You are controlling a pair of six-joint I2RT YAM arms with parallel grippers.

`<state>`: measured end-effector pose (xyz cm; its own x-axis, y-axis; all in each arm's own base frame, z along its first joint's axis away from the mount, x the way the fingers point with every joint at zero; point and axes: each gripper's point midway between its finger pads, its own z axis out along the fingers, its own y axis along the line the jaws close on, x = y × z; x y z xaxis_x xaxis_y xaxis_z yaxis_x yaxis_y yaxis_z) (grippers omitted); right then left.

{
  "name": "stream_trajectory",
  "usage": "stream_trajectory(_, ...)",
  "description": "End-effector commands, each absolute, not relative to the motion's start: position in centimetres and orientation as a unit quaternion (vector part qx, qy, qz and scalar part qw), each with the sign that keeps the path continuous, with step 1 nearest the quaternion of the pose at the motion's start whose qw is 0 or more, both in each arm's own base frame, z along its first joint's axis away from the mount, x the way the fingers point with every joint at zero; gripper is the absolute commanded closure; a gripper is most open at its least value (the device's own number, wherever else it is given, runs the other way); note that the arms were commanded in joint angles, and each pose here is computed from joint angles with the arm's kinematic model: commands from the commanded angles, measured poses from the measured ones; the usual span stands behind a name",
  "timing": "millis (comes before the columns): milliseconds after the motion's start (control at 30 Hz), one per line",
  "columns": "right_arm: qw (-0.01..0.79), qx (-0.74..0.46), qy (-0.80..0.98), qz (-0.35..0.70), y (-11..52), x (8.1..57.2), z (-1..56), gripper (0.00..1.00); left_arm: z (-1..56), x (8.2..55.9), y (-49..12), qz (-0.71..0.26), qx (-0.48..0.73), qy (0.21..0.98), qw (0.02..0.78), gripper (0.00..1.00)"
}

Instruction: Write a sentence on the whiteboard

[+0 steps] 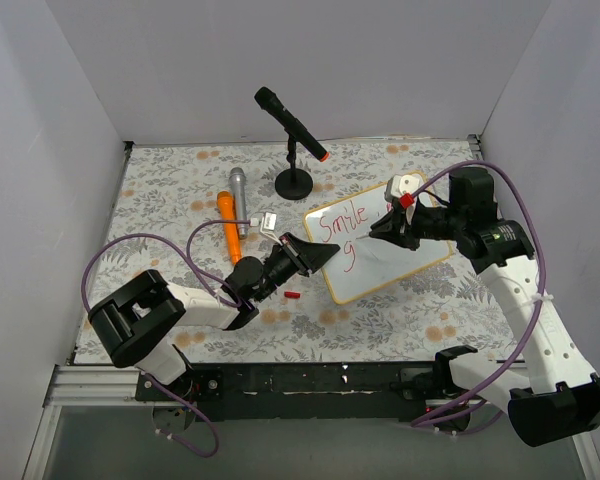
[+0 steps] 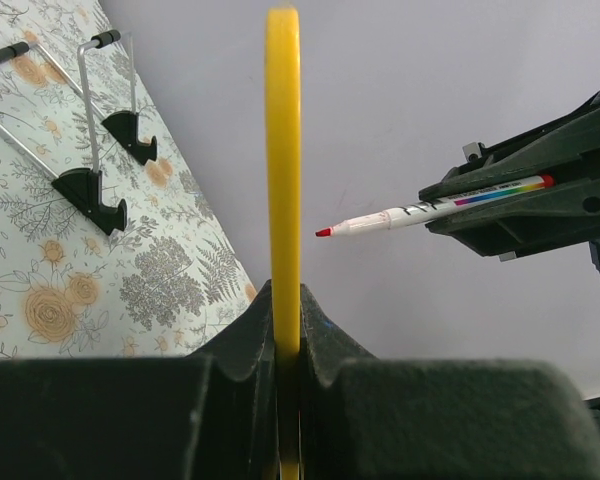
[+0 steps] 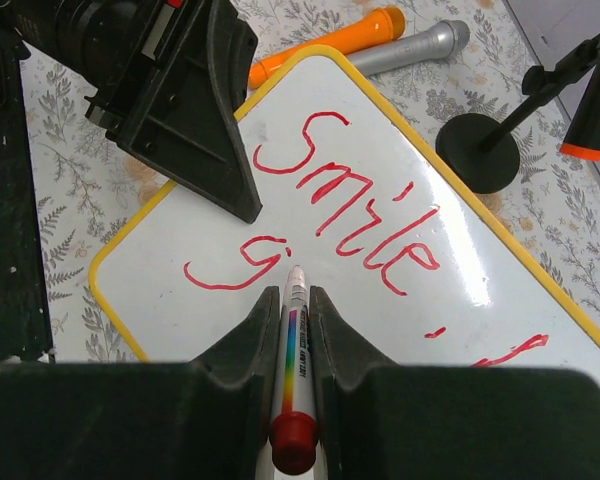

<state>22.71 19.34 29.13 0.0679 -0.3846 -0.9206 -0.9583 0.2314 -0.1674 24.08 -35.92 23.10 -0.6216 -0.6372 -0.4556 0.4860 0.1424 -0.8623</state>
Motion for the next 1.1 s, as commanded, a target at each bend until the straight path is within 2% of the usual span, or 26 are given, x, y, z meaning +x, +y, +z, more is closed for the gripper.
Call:
stream_trajectory(0,0.507,-0.542,0.604,0.290,19.8,23.5,30.5,0.99,35.1,22.3,-32.9,-0.757,-0.059,0.423,0.494,1.00)
stream_trajectory(633,0.487,-0.535,0.624,0.295,19.9,24.1,28.2,0.99,35.6,22.2,-32.8,-0.762,-0.058,0.415,0.494,1.00)
stream_trajectory(1067,0.467,-0.542,0.633,0.297,19.5,22.8,26.5,0.99,35.9,22.3,-32.8,-0.761,-0.058,0.412,0.498,1.00)
